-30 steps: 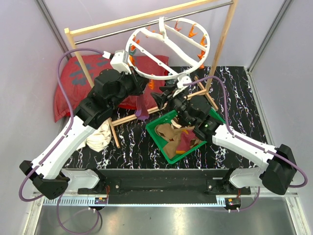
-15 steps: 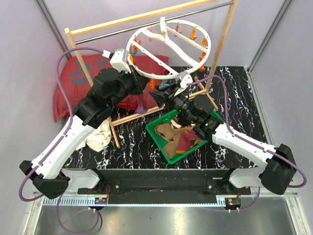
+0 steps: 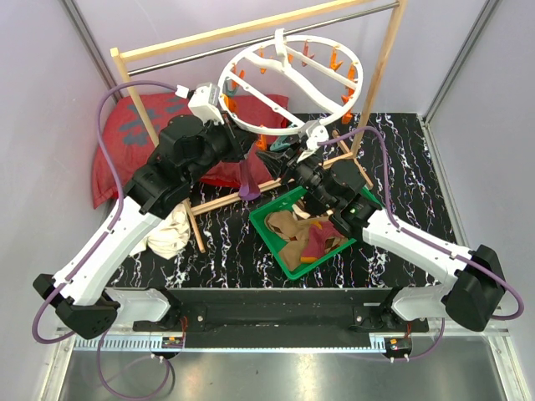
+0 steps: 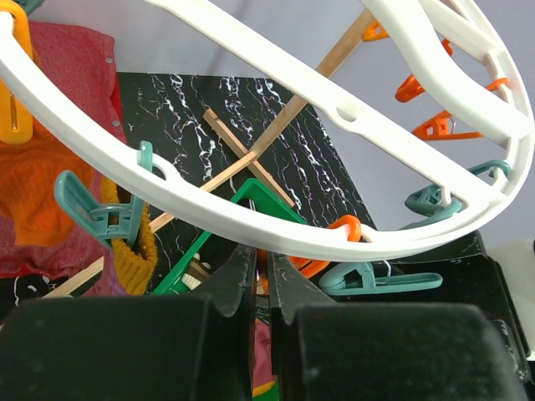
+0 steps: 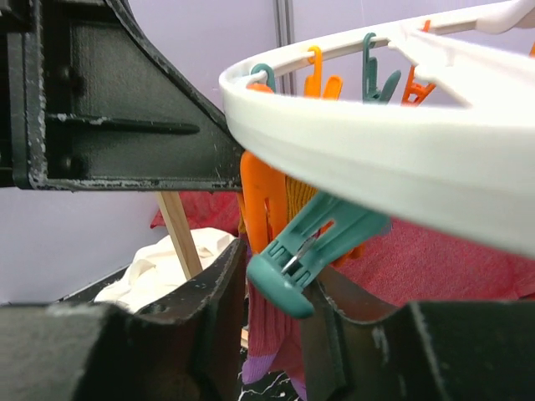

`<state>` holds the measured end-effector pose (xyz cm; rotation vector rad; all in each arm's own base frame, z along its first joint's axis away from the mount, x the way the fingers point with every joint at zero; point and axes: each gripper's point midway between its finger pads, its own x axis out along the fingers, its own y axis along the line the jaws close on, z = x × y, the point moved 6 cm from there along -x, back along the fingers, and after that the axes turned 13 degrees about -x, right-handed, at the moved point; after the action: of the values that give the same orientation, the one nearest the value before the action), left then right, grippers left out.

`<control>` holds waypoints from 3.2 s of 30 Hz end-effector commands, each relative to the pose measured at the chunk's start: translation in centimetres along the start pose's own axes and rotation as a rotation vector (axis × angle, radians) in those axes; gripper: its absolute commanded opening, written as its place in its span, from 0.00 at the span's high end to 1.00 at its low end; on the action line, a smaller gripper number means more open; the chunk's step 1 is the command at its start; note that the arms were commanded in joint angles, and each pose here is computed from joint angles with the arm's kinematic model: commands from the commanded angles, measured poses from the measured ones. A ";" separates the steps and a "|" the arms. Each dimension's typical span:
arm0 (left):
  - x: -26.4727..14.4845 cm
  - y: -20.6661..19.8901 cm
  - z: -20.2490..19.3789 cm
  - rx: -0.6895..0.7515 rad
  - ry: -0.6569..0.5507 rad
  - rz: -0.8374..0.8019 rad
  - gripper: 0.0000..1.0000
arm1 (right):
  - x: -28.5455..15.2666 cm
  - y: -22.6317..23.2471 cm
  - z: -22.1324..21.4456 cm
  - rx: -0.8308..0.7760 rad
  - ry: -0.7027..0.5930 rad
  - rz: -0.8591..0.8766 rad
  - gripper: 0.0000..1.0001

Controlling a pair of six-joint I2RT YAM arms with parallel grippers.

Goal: Clip the socks to the hanger
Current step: Open the clamp at the hanger, then pick up the sock from the bin.

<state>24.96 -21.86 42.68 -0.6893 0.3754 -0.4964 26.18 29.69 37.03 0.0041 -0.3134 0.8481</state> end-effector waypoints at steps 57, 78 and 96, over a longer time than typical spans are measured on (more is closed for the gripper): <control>1.0 -0.6 0.2 0.122 -0.071 -0.055 0.54 | 0.5 -0.2 2.6 -0.049 -0.054 0.051 1.00; 1.8 -0.5 0.1 0.114 -0.094 -0.053 1.00 | -8.4 -3.0 -5.0 0.134 0.411 -0.378 0.32; 1.8 -0.7 -0.6 0.154 -0.098 -0.037 1.00 | -22.8 -8.3 -16.0 0.574 0.953 -0.973 0.29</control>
<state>25.60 -23.63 41.67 -0.5640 0.2891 -0.5278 21.83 11.11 18.13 0.1761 0.7037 -0.0186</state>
